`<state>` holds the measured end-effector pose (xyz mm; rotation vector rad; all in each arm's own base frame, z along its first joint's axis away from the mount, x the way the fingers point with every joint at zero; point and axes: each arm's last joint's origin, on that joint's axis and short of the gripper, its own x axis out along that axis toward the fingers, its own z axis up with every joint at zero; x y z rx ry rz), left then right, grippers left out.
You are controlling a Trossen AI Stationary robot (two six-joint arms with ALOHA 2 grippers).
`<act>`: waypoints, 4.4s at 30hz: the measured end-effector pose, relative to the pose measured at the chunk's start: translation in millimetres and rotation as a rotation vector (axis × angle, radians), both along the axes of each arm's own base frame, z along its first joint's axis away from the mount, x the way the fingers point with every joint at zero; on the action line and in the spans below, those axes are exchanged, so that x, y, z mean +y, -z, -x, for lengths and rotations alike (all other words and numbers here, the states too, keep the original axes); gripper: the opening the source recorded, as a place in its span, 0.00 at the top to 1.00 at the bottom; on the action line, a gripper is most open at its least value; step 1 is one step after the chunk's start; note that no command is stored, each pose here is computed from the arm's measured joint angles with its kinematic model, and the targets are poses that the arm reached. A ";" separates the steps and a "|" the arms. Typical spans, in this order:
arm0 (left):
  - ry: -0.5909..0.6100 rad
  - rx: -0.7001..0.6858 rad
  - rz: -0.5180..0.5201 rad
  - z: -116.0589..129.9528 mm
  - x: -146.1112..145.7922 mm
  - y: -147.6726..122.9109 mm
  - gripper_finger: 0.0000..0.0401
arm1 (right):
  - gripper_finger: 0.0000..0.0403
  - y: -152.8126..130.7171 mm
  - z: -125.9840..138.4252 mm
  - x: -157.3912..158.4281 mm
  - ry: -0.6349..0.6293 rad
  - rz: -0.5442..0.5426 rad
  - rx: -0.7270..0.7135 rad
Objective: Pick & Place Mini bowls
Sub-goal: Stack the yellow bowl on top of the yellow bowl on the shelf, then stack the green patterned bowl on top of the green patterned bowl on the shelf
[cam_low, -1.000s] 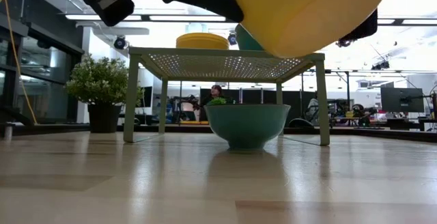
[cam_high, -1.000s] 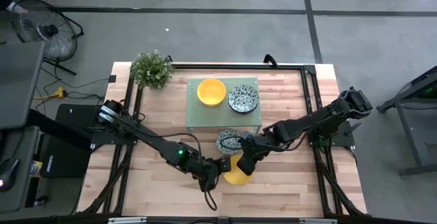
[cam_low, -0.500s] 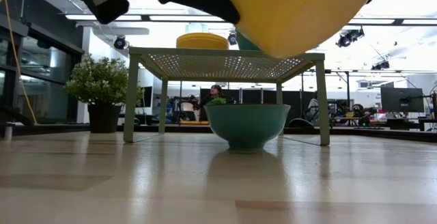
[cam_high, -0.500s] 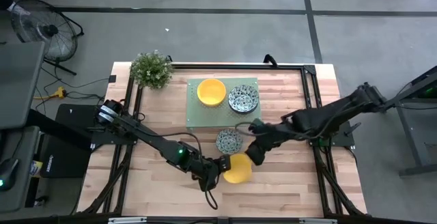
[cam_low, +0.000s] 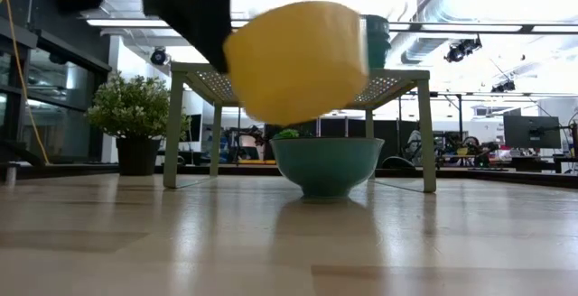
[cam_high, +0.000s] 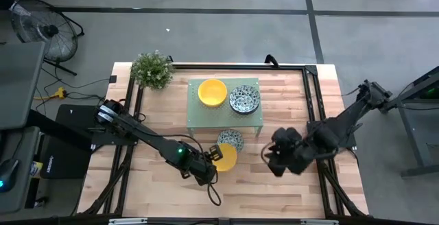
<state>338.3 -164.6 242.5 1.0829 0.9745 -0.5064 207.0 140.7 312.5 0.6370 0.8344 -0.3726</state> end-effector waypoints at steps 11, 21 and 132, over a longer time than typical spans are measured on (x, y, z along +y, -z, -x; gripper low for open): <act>-0.157 0.120 -0.001 13.4 7.1 -60.9 1.00 | 0.65 48.2 -10.9 54.6 -0.038 0.042 0.093; -0.206 0.158 -0.087 31.0 18.1 -109.1 1.00 | 0.65 96.5 -28.8 79.4 -0.051 0.095 0.184; -0.537 0.098 0.154 3.1 202.0 -168.0 0.74 | 0.65 104.0 -41.8 91.6 -0.054 0.041 0.088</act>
